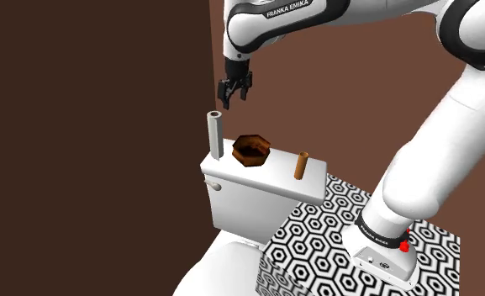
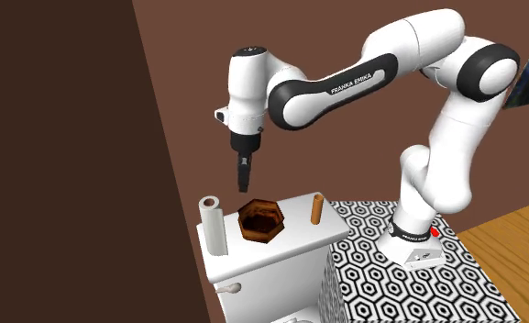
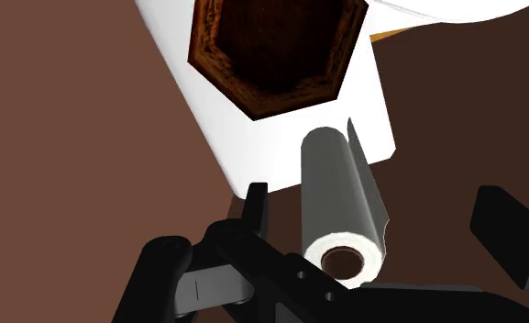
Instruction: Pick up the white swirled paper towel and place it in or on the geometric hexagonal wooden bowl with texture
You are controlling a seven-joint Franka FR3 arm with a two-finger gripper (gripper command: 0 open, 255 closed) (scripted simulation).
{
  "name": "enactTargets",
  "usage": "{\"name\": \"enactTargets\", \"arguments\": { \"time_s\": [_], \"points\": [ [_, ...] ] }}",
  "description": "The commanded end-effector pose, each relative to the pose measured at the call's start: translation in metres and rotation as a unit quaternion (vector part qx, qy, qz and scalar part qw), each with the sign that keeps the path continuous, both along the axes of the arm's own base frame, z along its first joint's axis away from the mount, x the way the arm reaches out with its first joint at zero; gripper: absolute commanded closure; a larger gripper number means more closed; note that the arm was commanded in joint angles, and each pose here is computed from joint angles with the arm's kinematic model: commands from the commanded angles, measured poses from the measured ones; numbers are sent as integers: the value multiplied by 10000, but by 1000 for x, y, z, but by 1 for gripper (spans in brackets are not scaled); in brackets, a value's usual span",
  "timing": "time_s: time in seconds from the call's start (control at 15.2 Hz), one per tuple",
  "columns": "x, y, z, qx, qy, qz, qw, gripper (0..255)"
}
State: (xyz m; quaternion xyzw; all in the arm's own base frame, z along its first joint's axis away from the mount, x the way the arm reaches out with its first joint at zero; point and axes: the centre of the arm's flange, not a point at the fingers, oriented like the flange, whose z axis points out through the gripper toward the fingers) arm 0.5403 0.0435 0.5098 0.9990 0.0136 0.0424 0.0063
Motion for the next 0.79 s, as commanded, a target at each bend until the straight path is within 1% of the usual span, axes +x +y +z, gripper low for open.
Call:
{"name": "enactTargets", "arguments": {
  "time_s": [0.0,0.4,0.73],
  "points": [
    [23,4,-19,-49,62,63,9999,0],
    [91,15,-66,-190,236,240,9993,0],
    [92,14,-92,-190,236,240,9993,0]
  ]
}}
